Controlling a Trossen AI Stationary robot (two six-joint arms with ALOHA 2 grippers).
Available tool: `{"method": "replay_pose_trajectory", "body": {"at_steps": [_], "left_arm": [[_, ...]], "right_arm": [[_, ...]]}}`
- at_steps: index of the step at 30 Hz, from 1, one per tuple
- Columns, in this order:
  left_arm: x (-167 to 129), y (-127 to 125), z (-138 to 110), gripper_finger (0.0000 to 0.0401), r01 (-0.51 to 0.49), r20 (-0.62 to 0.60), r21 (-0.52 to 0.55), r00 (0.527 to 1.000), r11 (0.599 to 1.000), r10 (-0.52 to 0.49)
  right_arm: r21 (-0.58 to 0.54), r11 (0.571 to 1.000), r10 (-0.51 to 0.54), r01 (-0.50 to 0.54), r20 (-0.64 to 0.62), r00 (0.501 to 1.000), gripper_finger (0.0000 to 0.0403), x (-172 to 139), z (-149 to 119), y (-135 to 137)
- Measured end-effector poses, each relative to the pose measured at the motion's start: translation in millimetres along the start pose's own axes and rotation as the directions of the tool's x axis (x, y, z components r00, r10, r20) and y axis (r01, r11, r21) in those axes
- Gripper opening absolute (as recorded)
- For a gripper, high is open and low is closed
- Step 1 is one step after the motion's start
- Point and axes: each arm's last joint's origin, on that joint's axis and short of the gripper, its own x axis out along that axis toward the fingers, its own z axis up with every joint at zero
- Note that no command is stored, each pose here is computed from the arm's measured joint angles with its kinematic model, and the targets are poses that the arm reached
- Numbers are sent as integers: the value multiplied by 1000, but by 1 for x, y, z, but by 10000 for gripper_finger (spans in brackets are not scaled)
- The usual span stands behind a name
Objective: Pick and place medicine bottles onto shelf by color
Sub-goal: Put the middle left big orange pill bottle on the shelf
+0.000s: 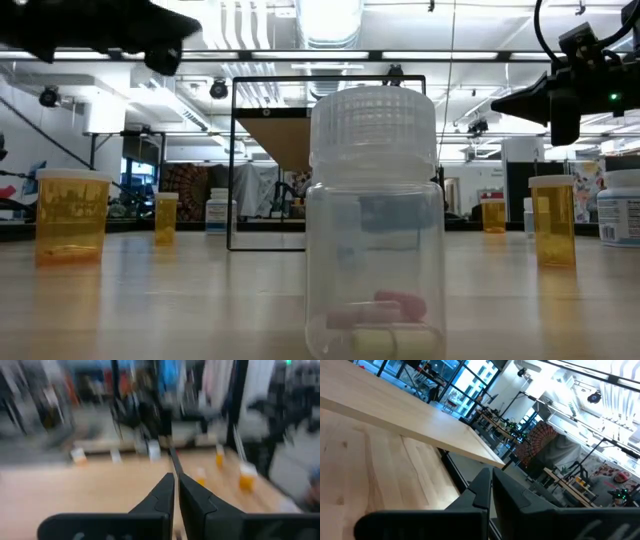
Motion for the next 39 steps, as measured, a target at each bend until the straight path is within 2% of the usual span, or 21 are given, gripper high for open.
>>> {"method": "replay_pose_trajectory", "body": {"at_steps": [3, 7, 13, 18, 23, 28, 32, 39], "left_arm": [[8, -5, 4, 8, 30, -153, -35, 988, 999, -35], [18, -19, 20, 8, 44, -297, -76, 953, 996, -65], [32, -52, 52, 8, -4, -461, -113, 886, 994, -49], [41, -76, 66, 8, -135, -626, -134, 780, 982, 22], [60, -93, 64, 18, -254, -767, -163, 640, 953, 40], [83, -105, 56, 74, -350, -842, -153, 536, 924, 64], [97, -111, 57, 134, -419, -884, -188, 467, 888, 33], [103, -116, 48, 218, -552, -923, -234, 384, 800, -5]], "right_arm": [[0, 1000, 0, 0, 0, 1000, 9, 0, 0, 0], [0, 1000, 0, 0, 0, 1000, 9, 0, 0, 0], [0, 1000, 0, 0, 0, 1000, 9, 0, 0, 0], [0, 1000, 0, 0, 0, 1000, 9, 0, 0, 0], [0, 1000, 0, 0, 0, 1000, 9, 0, 0, 0], [0, 1000, 0, 0, 0, 1000, 9, 0, 0, 0], [0, 1000, 0, 0, 0, 1000, 9, 0, 0, 0], [0, 1000, 0, 0, 0, 1000, 9, 0, 0, 0]]}}
